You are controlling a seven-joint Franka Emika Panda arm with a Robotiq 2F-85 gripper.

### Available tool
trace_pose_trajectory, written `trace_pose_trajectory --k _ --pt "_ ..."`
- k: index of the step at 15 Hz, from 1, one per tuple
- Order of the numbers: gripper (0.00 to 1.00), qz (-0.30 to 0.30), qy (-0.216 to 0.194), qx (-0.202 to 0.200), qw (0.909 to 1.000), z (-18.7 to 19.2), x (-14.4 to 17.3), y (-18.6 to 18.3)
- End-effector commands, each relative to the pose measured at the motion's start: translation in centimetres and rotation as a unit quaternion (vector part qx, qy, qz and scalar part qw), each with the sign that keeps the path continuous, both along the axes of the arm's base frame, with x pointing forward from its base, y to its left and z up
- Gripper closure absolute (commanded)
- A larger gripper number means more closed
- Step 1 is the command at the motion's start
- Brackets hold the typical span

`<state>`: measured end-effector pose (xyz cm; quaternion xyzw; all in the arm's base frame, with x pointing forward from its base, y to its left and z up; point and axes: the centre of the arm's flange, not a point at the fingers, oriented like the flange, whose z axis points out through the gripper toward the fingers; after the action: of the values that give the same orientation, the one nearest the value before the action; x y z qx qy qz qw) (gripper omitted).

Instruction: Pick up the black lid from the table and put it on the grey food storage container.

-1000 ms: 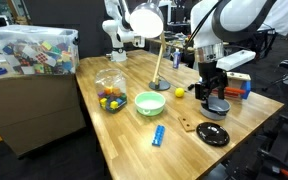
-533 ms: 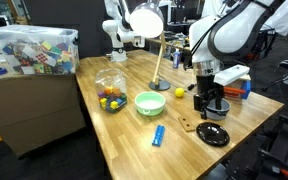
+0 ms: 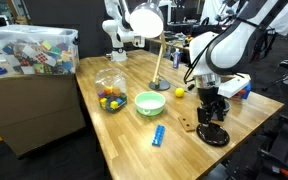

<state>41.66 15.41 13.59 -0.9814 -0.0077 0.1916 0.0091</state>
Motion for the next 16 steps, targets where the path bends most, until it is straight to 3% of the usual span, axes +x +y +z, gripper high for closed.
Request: trace_pose_trajectory --k 1,16 --pt "0.0 0.009 -0.002 0.027 0.9996 0.1 -0.5 -0.1" --pt "0.0 0.031 0.017 0.031 0.9989 -1.3 0.1 0.0"
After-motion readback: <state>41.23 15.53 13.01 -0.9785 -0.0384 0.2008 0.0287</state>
